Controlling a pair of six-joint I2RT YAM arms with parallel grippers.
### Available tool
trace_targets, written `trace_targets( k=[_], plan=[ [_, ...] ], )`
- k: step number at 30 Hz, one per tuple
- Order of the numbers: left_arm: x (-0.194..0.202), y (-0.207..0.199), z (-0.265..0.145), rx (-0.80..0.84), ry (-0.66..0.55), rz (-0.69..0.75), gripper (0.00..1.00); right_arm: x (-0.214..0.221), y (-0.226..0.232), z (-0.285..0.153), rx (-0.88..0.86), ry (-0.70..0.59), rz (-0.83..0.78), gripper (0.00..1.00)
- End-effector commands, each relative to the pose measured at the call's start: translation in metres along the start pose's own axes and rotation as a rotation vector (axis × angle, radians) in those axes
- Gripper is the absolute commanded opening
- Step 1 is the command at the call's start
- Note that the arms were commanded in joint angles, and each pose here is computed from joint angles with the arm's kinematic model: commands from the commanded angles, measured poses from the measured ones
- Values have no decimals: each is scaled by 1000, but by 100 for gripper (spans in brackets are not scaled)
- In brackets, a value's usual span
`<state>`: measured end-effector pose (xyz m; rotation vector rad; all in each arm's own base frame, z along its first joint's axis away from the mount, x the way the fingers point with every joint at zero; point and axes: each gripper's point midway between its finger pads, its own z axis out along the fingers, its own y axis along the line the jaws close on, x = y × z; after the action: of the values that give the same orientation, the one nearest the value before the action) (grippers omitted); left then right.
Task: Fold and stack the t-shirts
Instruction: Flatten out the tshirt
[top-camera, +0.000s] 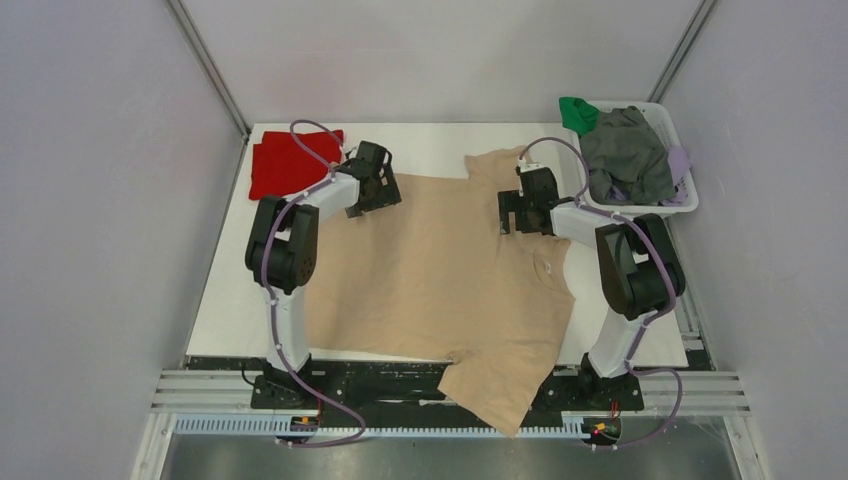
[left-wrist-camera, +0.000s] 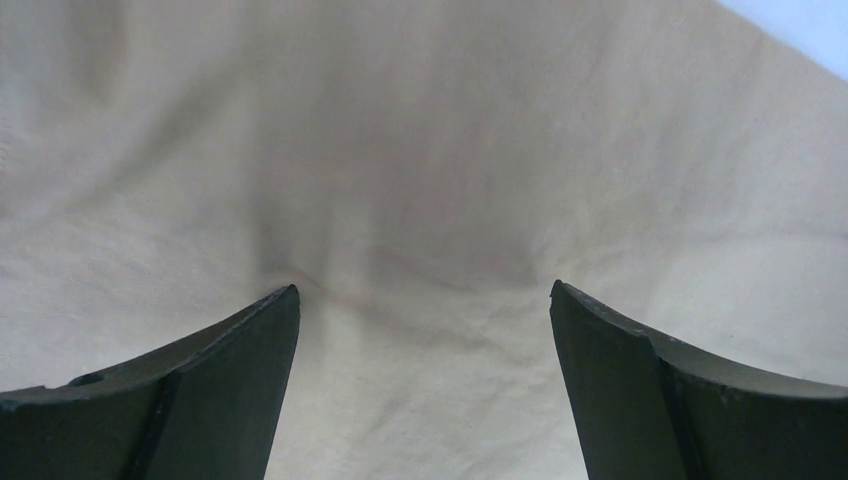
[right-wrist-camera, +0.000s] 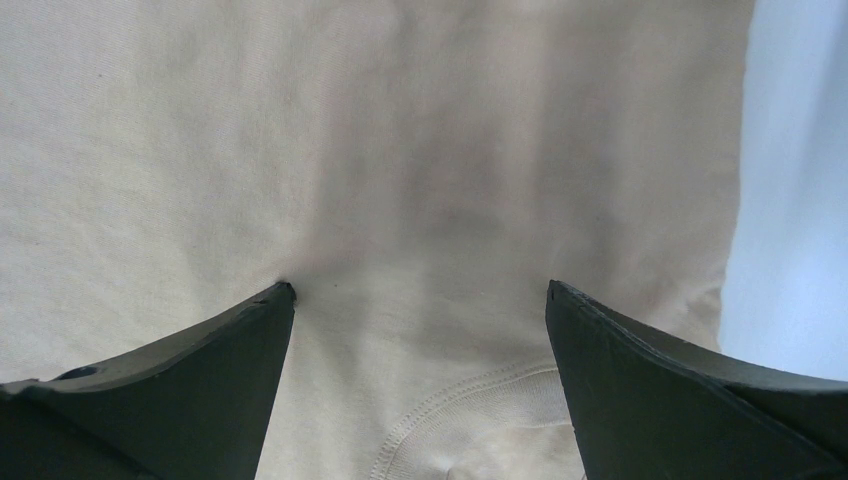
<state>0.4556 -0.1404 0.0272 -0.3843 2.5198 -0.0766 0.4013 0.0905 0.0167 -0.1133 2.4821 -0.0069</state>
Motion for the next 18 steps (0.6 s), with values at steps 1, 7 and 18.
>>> trace_targets(
  k=[1,7,18],
  plan=[
    [-9,9,24,-70,23,-59,100,-18,-8,25,69,-17,-14,98],
    [-24,2,50,-71,53,-67,100,-51,-12,59,81,-26,5,98],
    [-64,-25,31,16,1,-55,100,-110,-22,50,70,-115,3,98]
  ],
)
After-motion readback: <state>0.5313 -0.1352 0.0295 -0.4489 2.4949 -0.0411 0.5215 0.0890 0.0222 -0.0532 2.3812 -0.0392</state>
